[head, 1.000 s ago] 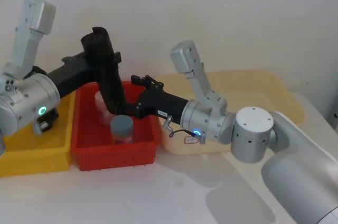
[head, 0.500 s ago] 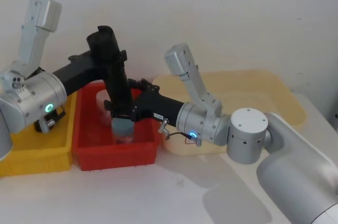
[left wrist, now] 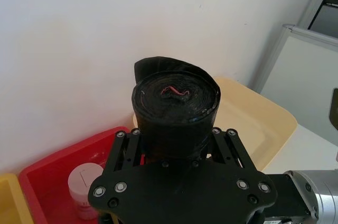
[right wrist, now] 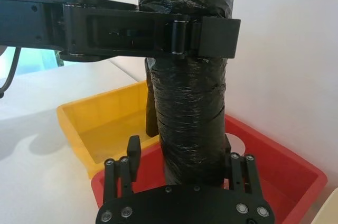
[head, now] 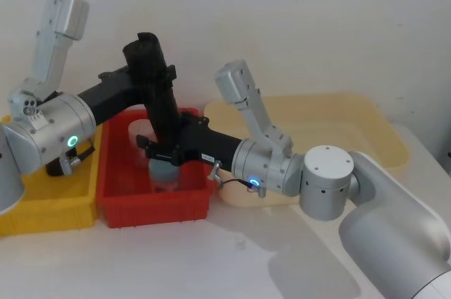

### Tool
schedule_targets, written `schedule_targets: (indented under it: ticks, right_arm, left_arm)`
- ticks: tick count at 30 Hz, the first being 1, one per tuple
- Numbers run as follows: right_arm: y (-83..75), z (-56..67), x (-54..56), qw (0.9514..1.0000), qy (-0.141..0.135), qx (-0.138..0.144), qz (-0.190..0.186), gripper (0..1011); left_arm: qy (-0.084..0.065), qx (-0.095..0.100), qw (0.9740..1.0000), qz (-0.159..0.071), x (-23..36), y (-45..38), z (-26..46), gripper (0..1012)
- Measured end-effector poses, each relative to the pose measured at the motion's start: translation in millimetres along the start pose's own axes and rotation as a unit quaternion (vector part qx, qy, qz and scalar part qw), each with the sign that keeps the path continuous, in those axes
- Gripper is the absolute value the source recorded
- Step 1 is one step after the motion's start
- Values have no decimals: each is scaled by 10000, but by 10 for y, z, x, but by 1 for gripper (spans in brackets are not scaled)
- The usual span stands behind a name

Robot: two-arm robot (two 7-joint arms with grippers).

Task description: Pick up the garbage bag with the one hand and transfer it to the other hand.

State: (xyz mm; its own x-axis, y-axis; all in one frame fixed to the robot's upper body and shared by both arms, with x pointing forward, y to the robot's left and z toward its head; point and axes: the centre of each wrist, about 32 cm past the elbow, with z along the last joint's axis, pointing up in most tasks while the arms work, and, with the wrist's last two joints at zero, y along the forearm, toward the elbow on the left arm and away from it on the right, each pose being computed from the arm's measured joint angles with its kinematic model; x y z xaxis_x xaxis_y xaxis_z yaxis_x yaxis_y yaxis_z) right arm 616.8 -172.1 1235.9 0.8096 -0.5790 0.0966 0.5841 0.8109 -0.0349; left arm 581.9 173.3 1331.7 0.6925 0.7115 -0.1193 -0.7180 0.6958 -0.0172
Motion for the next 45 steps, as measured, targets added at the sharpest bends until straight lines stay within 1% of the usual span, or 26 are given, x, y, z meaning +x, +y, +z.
schedule_targets:
  ticks: [2,4,8,9,10,11,13,16,25,27,28,29,30,31,32,34,40,42,43,45]
  right_arm:
    - [2,-1,-1,10000,1,-3,3,800]
    - [3,-1,-1,10000,1,-4,5,763]
    - [6,-3,-4,10000,4,-9,9,631]
    - [6,-3,-4,10000,4,-9,10,631]
    - [7,-3,-4,10000,5,-10,11,570]
    - [7,-3,-4,10000,5,-11,11,531]
    - [8,-4,-5,10000,7,-12,13,490]
    - [9,-4,-6,10000,9,-13,17,460]
    - [12,-6,-8,10000,12,-15,22,458]
    - [12,-6,-9,10000,12,-16,23,458]
    - [12,-6,-8,10000,13,-17,25,458]
    - [11,-6,-8,10000,13,-18,25,458]
    - [10,-5,-8,10000,14,-16,26,458]
    - [9,-5,-7,10000,16,-14,24,458]
    - [5,-5,-7,10000,21,-8,22,458]
    - [1,-2,-5,10000,25,5,18,458]
    - [-30,19,7,9999,60,83,-57,458]
    - [-53,29,21,9998,74,119,-118,458]
    - [-60,34,25,9998,75,132,-134,458]
    - [-83,42,40,9996,91,159,-194,458]
  left_arm:
    - [6,2,10000,-7,-2,-5,0,521]
    - [11,3,10000,-13,-5,-9,0,521]
    - [16,3,10000,-23,-9,-16,3,521]
    - [19,5,10000,-26,-10,-18,2,521]
    - [20,5,10000,-27,-10,-19,2,521]
    - [21,6,10000,-29,-11,-20,2,521]
    - [24,9,10000,-31,-11,-21,2,521]
    - [26,10,10000,-35,-12,-23,2,521]
    - [31,11,10000,-43,-15,-27,2,519]
    - [33,11,10000,-47,-16,-29,2,532]
    - [34,10,10000,-48,-17,-29,3,578]
    - [34,9,10000,-49,-17,-29,3,588]
    - [35,9,10000,-50,-17,-30,3,630]
    - [35,9,10000,-51,-18,-31,3,648]
    - [35,10,10000,-51,-18,-31,3,703]
    - [35,10,10000,-50,-17,-31,3,716]
    - [42,5,10000,-44,-18,-29,4,916]
    - [65,-5,10000,-24,-17,-20,3,962]
    - [75,-11,10000,-18,-15,-15,5,962]
    - [104,-20,9999,-1,-11,-2,6,1001]
